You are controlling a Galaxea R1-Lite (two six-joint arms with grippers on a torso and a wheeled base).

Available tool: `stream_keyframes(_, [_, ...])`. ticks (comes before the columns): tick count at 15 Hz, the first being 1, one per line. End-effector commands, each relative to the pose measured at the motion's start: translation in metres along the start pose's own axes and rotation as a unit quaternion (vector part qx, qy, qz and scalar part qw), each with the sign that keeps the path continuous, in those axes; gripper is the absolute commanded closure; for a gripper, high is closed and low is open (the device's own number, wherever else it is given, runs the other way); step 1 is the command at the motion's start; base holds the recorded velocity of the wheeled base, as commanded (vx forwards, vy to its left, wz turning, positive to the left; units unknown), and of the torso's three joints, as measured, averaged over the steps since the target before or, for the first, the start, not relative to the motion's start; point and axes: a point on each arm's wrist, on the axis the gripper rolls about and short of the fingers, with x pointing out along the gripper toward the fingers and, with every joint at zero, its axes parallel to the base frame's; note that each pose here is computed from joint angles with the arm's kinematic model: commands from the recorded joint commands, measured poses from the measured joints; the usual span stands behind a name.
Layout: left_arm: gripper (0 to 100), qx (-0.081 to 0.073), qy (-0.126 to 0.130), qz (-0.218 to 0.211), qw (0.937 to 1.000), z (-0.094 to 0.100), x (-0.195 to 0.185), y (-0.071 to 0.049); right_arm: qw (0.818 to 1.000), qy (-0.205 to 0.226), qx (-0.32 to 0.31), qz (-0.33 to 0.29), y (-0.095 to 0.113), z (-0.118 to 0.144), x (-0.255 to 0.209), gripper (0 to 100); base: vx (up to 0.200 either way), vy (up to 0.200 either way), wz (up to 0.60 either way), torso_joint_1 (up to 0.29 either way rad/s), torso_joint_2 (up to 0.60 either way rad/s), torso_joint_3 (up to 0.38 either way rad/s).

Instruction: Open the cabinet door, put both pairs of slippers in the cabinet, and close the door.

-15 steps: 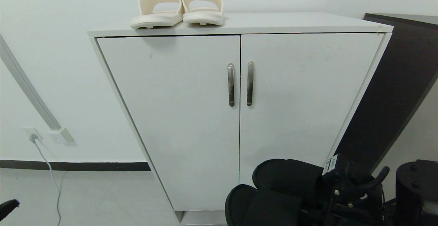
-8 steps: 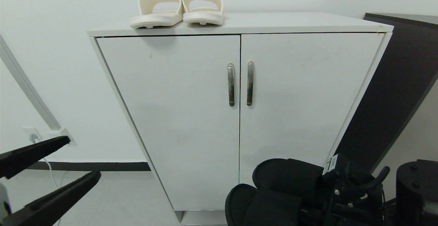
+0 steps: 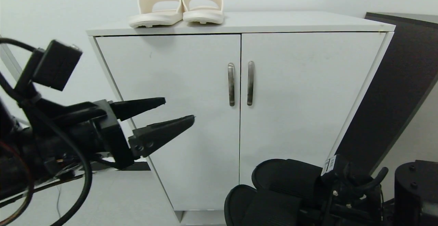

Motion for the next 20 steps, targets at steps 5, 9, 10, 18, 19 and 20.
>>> stream_keyframes(5, [0,-0.048,-0.001,-0.1,0.9938,0.019,0.078,-0.029,1.0,0.006,-0.008,0.003,0.001,-0.002,0.001,100,0.0,0.0,0.0,0.0,0.0,0.0])
stream_keyframes(9, [0,-0.063,0.006,-0.152,0.9864,0.021,0.1,-0.041,1.0,0.012,-0.009,0.008,0.003,-0.005,0.001,100,0.0,0.0,0.0,0.0,0.0,0.0])
stream_keyframes(10, [0,-0.068,0.009,-0.163,0.9842,0.021,0.106,-0.041,1.0,0.014,-0.009,0.009,0.003,-0.006,0.001,100,0.0,0.0,0.0,0.0,0.0,0.0])
stream_keyframes(18, [0,-0.097,0.011,-0.162,0.9819,0.021,0.118,-0.028,1.0,0.02,-0.011,0.011,0.004,-0.008,0.002,100,0.0,0.0,0.0,0.0,0.0,0.0])
stream_keyframes(19, [0,-0.098,0.009,-0.154,0.9832,0.021,0.118,-0.023,1.0,0.019,-0.011,0.011,0.004,-0.008,0.003,100,0.0,0.0,0.0,0.0,0.0,0.0])
stream_keyframes(20, [0,-0.099,0.01,-0.149,0.9838,0.021,0.118,-0.021,1.0,0.019,-0.011,0.011,0.004,-0.008,0.003,100,0.0,0.0,0.0,0.0,0.0,0.0])
